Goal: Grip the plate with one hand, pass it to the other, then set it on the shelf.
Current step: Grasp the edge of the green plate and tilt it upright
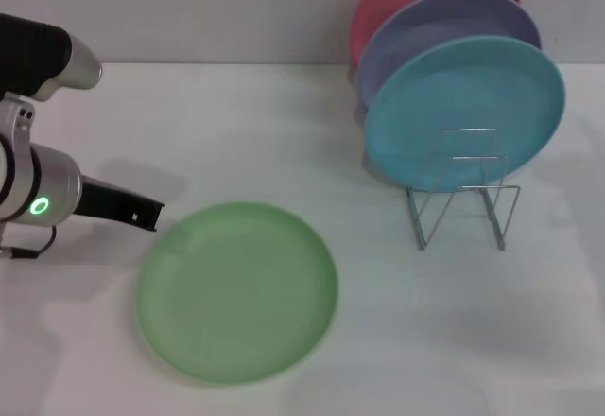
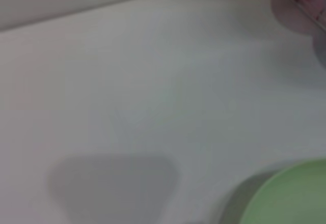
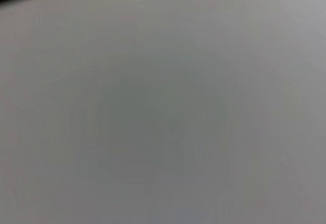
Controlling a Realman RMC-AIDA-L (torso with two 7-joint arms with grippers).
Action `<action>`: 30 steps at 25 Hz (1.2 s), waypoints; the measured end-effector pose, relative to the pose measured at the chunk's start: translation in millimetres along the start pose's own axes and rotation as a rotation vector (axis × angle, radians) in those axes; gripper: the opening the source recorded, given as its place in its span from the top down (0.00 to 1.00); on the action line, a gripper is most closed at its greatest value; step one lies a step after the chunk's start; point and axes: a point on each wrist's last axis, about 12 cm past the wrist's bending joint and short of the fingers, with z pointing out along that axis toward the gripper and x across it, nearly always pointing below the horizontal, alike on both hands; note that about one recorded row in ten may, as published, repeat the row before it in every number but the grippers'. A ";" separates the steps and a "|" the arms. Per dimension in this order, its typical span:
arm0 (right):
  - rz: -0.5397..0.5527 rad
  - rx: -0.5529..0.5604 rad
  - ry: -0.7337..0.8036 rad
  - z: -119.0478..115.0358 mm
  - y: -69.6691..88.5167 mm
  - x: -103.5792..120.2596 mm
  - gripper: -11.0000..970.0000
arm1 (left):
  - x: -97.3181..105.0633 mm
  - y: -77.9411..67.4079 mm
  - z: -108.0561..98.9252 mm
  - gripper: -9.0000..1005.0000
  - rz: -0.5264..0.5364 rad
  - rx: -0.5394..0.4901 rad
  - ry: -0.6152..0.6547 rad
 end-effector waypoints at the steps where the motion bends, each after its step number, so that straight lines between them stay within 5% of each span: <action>1: 0.000 0.000 0.000 0.0 0.0 0.0 0.16 | 0.0 0.0 0.0 0.94 0.000 0.000 0.000; 5: 0.021 -0.077 -0.030 21.0 10.4 2.8 0.16 | -2.3 -2.4 -3.7 0.99 0.015 -0.003 -0.020; 14: 0.002 -0.030 0.018 17.1 3.1 7.3 0.16 | 2.7 -12.9 -20.7 0.99 0.027 0.053 0.019; 19: -0.009 -0.015 0.038 12.1 -0.8 8.1 0.16 | 6.8 -7.8 -8.8 0.98 -0.019 0.022 0.059; 30: -0.020 -0.010 0.056 7.5 -3.6 8.8 0.16 | 10.5 -4.0 9.2 0.59 -0.050 -0.011 0.149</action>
